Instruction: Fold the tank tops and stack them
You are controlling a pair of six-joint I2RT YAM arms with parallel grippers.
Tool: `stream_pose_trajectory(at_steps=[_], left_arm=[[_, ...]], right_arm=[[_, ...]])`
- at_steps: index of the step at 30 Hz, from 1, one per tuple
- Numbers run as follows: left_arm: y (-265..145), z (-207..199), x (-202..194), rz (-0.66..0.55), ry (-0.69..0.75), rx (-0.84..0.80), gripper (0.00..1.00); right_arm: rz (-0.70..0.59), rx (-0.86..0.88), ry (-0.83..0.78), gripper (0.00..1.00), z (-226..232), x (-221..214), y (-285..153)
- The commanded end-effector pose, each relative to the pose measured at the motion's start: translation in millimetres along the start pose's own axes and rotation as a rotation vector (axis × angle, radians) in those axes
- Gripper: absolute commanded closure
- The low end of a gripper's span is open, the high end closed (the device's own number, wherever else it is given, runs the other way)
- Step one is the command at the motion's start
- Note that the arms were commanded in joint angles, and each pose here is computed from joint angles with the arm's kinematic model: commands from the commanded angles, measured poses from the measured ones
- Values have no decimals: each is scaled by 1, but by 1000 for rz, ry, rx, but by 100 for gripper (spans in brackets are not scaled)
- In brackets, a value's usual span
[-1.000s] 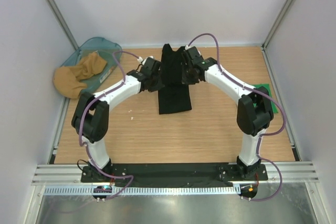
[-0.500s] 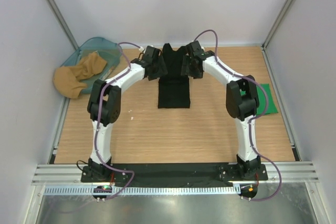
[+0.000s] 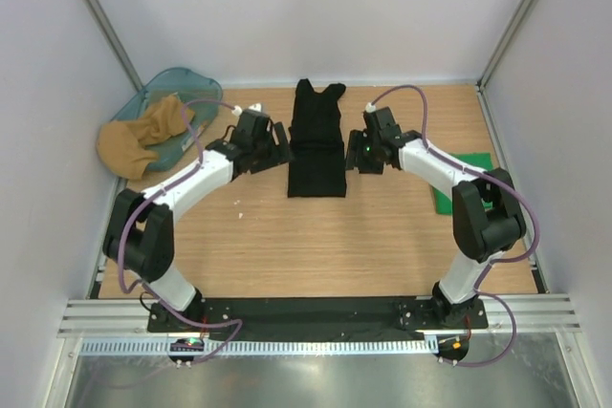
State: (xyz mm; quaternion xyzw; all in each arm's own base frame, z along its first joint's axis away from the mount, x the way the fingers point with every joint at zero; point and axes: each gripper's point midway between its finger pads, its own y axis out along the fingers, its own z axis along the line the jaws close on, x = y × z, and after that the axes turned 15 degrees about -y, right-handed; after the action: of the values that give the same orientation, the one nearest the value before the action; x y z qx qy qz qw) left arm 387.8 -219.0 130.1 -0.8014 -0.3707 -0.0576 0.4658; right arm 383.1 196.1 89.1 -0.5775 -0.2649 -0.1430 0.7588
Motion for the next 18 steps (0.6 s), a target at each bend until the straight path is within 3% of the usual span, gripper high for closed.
stream_pose_trajectory(at_steps=[1,8,14,18], left_arm=[[-4,1,-37,48,5,-49,27],[17,20,-74,103,16,-21,35],[32,25,-80,111,28,-12,38],[44,32,-87,127,25,12,48]], right_arm=[[-10,147,-2,43,22,-19,0],[58,207,-12,44,23,-62,16],[50,212,-18,46,24,-57,23],[64,188,-17,54,21,-56,33]])
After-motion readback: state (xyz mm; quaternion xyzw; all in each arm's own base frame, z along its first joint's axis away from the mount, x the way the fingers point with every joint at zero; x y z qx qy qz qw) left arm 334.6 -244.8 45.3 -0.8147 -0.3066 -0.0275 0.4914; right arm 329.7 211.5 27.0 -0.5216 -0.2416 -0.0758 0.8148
